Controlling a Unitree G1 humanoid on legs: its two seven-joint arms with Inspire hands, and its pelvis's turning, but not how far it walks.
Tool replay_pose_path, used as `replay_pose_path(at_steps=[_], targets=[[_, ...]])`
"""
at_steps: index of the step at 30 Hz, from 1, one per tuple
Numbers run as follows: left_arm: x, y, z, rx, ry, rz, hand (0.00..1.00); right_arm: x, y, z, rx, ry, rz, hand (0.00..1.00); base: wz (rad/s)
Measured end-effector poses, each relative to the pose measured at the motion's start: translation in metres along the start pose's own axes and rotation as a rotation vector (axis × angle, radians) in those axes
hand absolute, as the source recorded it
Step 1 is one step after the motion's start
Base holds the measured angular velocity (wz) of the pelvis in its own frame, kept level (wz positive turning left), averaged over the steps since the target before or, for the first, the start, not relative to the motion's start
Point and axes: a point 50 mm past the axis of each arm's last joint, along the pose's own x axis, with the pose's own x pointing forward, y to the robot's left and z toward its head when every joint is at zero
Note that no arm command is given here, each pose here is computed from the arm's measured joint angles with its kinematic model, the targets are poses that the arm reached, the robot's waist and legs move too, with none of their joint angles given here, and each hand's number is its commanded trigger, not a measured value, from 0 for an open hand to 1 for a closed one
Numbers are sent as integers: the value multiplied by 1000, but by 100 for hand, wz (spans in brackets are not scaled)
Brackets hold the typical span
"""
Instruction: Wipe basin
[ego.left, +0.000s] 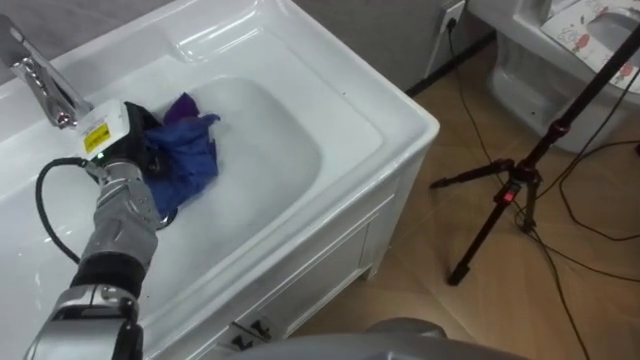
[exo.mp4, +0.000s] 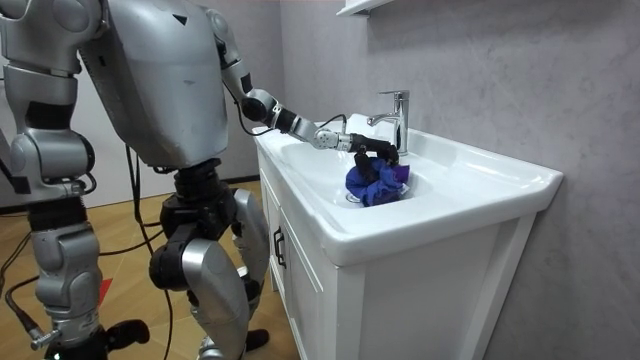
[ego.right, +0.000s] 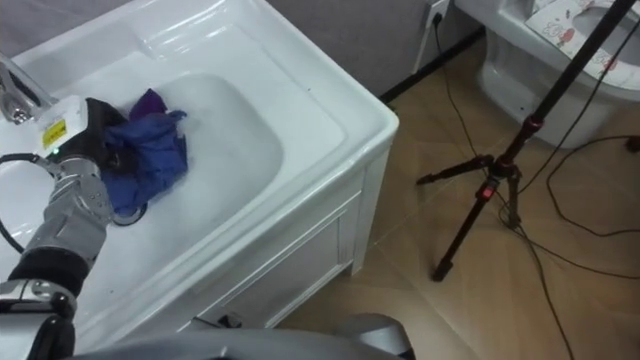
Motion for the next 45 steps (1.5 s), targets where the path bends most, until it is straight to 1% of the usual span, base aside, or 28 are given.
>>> replay_pose_path(at_steps=[3,6,8,11,17,19,22,26,33,37,39,41,45], targets=[[-1,0,-5,18,13,4,100,-1,0,-8,8,24,1,0,-5],[-3,-4,-20,44,67,-18,100,-1,-3,-11,35,36,-8,0,3],[-9,-9,-33,68,104,-41,100,0,-6,-9,47,31,-17,0,2],[-15,-11,-50,104,162,-52,100,0,-5,-7,44,28,-15,0,10],[-29,-18,-72,179,206,-83,100,0,-5,-1,37,6,-14,0,2],[-32,-19,-76,215,203,-92,100,1,-5,4,42,-10,-12,0,20],[-32,-18,-75,268,179,-87,100,1,-6,9,59,-31,-12,0,20],[-31,-18,-75,282,168,-83,100,1,-9,20,65,-61,-18,0,5],[-34,-16,-80,321,157,-67,100,1,-22,18,70,-60,-49,0,6],[-33,-6,-84,331,159,-19,100,1,-29,21,71,-84,-69,0,19],[-29,3,-83,330,151,18,100,1,-30,22,80,-90,-78,0,19],[-27,17,-82,353,133,79,100,1,-31,24,90,-105,-83,0,12],[-23,33,-84,351,146,146,100,1,-33,21,106,-96,-87,0,10]])
